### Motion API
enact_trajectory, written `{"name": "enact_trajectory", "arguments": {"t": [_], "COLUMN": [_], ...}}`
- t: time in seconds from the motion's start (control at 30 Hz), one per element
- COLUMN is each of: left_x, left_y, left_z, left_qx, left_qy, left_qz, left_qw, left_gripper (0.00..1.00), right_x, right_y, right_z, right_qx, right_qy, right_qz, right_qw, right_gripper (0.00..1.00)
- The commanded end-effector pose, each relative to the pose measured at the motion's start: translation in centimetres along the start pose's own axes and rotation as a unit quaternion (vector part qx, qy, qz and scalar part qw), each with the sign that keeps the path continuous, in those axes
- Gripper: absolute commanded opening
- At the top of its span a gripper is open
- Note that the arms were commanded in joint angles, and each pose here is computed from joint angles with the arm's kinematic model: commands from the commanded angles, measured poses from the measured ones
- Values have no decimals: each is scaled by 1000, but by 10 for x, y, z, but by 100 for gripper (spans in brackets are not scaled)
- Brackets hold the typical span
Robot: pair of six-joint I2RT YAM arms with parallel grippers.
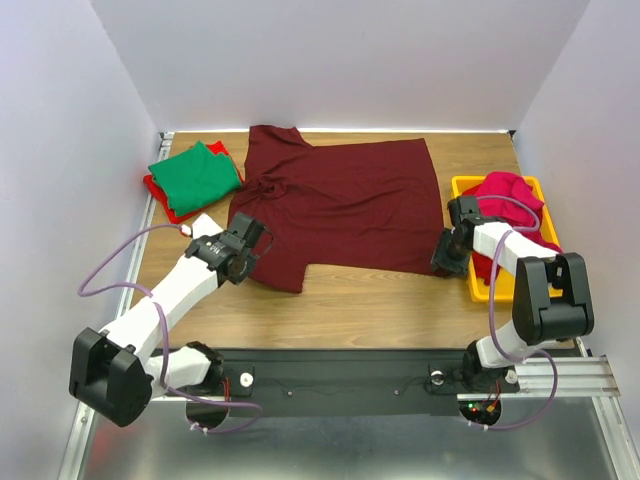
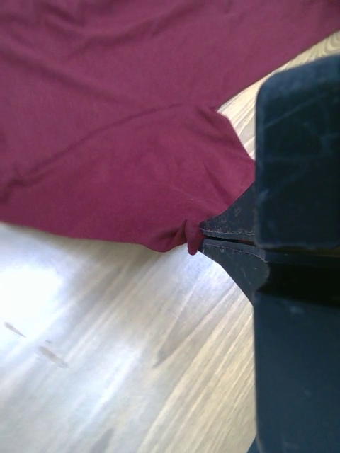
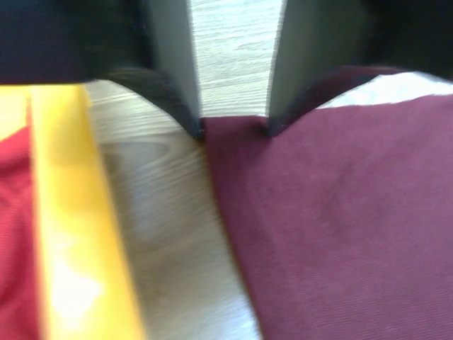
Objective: Fold and stack the t-shirts
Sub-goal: Flatten the tshirt out
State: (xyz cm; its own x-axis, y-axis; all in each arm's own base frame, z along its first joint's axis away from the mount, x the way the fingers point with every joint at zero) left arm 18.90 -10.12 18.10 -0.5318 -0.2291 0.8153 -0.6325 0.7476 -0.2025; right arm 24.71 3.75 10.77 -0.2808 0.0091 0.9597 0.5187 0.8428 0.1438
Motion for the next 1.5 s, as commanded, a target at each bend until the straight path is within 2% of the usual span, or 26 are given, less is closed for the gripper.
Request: {"name": "enact_trajectory", "arguments": {"t": [0.0, 0.2, 0.27, 0.4, 0.77, 0.97, 1.3, 1.47], "left_x": [16, 27, 31, 42, 73, 91, 108, 113], "left_y": [-3, 0, 4, 9, 22, 24, 40, 33], "left_z": [-18, -12, -10, -9, -4, 4, 29, 33], "left_qx": [-57, -107, -109, -111, -92, -88, -69, -81], "left_qy": [-38, -15, -13, -3, 37, 86, 163, 171], "left_qz": [15, 47, 55, 86, 137, 182, 199, 206], "left_qw": [998, 993, 992, 990, 986, 976, 964, 960], "left_gripper": [0, 0, 0, 0, 0, 0, 0, 0], "right_x": [-2, 5, 5, 13, 43, 55, 67, 68], "right_y": [-4, -9, -10, -11, -11, -14, -22, -20], "right_z": [0, 3, 5, 5, 9, 16, 30, 30], "right_qx": [3, 9, 13, 31, 38, 41, 38, 36], "right_qy": [-11, -17, -13, 1, 25, 46, 59, 66], "right_qz": [6, 10, 12, 12, 3, 2, -4, -6], "right_qw": [1000, 1000, 1000, 999, 999, 998, 998, 997], "right_gripper": [39, 16, 13, 1, 1, 0, 0, 0]}}
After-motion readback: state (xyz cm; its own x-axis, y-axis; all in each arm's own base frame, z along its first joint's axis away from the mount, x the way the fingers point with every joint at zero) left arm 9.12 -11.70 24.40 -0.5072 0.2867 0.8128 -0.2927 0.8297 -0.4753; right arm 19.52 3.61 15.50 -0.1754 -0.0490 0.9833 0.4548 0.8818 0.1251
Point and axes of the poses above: each gripper's point midway between its finger pads, its own x axis back along the fingers, its own y axis along the line the jaws close on, z = x × y, the point moved 9 cm from there along x, back along the fingers, and after that the axes turned 7 degrees about -x, right-handed, at the moved point
